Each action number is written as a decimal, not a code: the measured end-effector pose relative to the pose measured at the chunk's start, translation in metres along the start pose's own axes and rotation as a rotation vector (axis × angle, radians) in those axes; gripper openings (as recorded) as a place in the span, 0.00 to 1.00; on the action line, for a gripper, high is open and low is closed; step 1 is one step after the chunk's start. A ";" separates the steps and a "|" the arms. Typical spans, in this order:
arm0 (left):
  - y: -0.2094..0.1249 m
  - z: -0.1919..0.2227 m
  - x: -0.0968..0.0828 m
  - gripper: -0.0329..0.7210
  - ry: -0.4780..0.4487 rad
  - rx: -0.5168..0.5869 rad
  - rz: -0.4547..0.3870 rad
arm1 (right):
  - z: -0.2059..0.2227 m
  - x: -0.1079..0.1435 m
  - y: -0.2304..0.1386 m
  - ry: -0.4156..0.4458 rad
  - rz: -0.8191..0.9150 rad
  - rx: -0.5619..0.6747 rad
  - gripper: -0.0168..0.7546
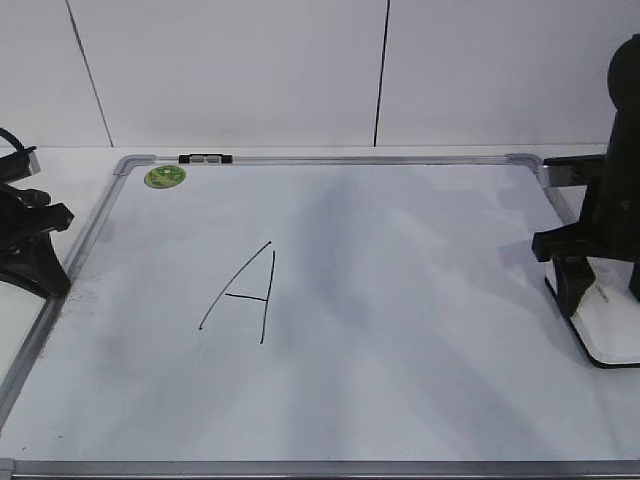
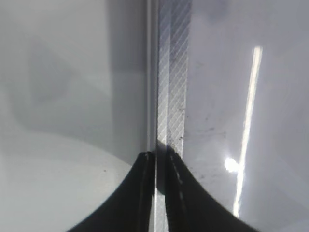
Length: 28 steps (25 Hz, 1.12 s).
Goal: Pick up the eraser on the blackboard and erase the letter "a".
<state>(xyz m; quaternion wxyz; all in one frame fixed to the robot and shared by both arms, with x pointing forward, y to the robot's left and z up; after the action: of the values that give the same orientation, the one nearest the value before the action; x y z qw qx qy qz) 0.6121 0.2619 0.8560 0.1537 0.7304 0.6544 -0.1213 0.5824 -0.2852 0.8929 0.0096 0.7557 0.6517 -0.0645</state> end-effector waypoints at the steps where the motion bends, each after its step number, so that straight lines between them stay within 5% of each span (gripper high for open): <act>1: 0.000 0.000 0.000 0.11 0.000 0.000 0.000 | 0.000 0.000 0.000 0.001 0.000 -0.002 0.72; 20: 0.000 0.000 0.000 0.11 -0.002 0.001 -0.001 | 0.003 0.002 0.006 0.006 0.004 -0.027 0.72; 28: 0.000 0.000 0.000 0.11 -0.002 0.001 -0.001 | 0.003 0.002 0.009 0.009 -0.016 -0.044 0.84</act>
<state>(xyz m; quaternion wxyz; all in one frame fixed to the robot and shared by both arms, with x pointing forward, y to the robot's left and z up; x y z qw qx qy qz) 0.6119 0.2616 0.8561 0.1539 0.7301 0.6545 -0.1223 0.5911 -0.2846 0.8887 0.0225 0.7504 0.6590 -0.0469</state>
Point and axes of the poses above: a point on each arm's last joint axis where the gripper is mounted, z pointing out along that axis toward the gripper, x along the wrist's bending axis when the last joint is at zero, y = z × x, the point moved 7 cm from there along z, pointing out along that axis toward the gripper, and after that the axes turned 8 degrees about z, right-handed, at the moved point
